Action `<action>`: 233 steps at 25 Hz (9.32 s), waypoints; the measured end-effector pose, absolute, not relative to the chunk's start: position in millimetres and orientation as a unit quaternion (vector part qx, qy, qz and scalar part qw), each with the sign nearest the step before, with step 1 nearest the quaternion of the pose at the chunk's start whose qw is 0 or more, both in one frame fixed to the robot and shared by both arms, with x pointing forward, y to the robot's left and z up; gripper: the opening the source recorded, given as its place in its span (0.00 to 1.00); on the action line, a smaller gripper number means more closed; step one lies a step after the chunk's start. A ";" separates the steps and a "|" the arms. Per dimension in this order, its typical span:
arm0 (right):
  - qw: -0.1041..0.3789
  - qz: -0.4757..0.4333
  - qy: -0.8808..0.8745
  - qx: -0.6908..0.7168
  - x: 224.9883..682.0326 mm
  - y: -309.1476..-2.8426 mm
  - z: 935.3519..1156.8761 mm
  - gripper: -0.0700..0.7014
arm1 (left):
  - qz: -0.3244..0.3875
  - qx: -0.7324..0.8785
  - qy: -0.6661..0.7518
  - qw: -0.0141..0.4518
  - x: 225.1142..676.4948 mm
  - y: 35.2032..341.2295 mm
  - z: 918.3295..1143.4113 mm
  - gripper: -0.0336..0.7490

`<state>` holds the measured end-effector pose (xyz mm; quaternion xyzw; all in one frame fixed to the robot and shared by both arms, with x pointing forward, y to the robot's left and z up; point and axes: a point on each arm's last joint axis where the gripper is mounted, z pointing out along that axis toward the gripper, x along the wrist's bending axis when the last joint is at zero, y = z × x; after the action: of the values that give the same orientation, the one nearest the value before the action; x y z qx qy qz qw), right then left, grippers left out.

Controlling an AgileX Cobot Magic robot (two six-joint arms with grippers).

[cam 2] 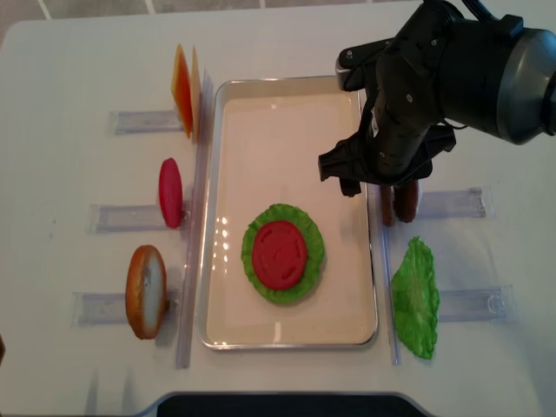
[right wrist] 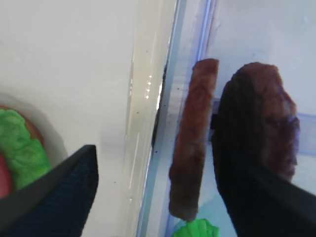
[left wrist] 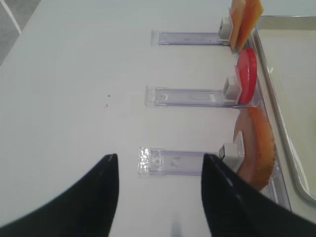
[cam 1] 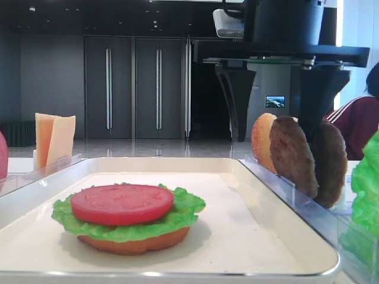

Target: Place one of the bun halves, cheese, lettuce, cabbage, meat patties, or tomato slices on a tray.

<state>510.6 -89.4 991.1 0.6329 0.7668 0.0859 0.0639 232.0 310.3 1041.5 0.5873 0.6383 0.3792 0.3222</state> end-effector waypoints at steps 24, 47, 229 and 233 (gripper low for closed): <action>0.086 0.082 0.775 0.621 513.2 -92.1 991.1 0.30 | 0.378 0.585 0.640 0.324 232.0 310.3 1041.5 0.57; 0.078 0.174 0.755 0.628 488.5 -106.2 1057.6 0.28 | 0.378 0.585 0.641 0.324 232.0 310.3 1041.5 0.57; 0.334 0.340 0.629 0.614 233.5 -297.8 1045.7 0.77 | 0.378 0.586 0.640 0.323 232.0 310.3 1041.5 0.57; 0.343 0.348 0.625 0.609 229.8 -297.8 1045.4 0.77 | 0.378 0.586 0.640 0.323 232.0 310.3 1041.5 0.57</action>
<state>229.8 -297.8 1045.4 0.6093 0.6249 0.3477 0.3425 232.0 310.3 1041.5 0.5857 0.6398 0.3784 0.3232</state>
